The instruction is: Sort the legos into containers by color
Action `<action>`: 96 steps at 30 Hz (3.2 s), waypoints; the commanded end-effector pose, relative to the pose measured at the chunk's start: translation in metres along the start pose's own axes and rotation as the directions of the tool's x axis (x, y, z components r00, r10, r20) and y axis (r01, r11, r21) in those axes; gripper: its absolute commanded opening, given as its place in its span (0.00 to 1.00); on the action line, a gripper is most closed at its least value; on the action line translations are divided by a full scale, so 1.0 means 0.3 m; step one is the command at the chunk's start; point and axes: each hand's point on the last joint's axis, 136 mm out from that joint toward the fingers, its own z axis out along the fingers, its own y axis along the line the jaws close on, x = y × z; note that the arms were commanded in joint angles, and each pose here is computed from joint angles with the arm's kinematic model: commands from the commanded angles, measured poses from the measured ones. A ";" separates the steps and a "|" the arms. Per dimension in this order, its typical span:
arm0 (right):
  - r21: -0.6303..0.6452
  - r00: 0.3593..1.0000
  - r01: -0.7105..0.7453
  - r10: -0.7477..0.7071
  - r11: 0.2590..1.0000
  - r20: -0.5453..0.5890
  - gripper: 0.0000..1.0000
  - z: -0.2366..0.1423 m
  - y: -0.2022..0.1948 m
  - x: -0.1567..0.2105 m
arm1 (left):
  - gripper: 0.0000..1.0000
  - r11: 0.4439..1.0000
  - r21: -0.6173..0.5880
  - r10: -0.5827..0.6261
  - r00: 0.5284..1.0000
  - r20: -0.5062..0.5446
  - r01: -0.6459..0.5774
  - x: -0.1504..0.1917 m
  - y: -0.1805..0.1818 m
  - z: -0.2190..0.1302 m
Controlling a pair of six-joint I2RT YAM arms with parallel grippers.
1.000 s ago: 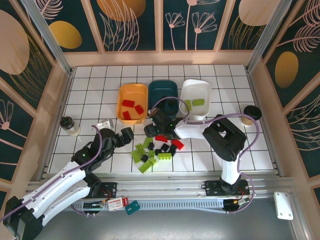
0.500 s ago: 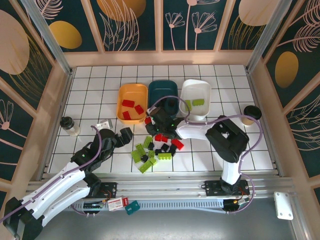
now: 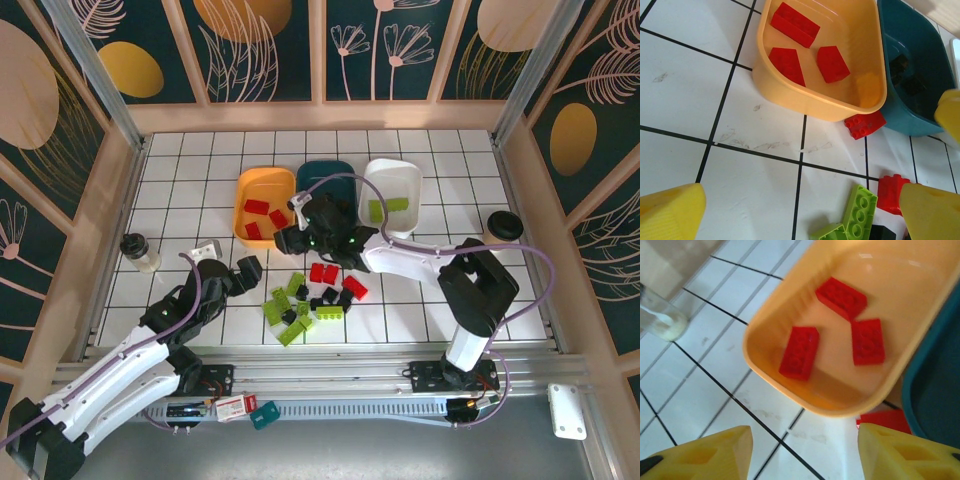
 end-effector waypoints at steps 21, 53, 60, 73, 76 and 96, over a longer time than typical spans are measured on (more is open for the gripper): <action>0.294 0.980 0.023 0.036 0.956 -0.194 0.67 0.196 -0.222 0.203 | 0.99 0.999 -0.034 -0.012 1.000 0.007 0.012 0.013 0.036 0.006; 0.032 1.000 0.012 -0.013 0.999 0.018 0.33 -0.063 -0.030 0.074 | 0.99 0.999 -0.042 -0.007 1.000 -0.007 0.007 0.033 0.042 0.031; -0.017 0.999 0.021 -0.020 1.000 0.046 0.33 0.055 0.001 -0.115 | 0.99 0.999 -0.030 -0.018 1.000 -0.014 0.017 0.034 0.033 0.028; -0.018 0.999 -0.009 0.010 1.000 0.042 0.69 0.273 -0.044 -0.273 | 0.91 0.998 0.039 0.060 0.986 -0.159 -0.054 0.116 -0.020 0.058; -0.016 0.997 -0.022 0.023 1.000 0.075 0.71 0.210 -0.052 -0.280 | 0.90 0.994 0.059 0.101 0.971 -0.215 -0.090 0.149 -0.046 0.080; 0.217 0.950 -0.260 0.209 0.941 0.233 0.72 -0.344 -0.386 0.019 | 0.76 0.891 0.250 0.448 0.825 -0.346 -0.379 0.316 -0.382 0.290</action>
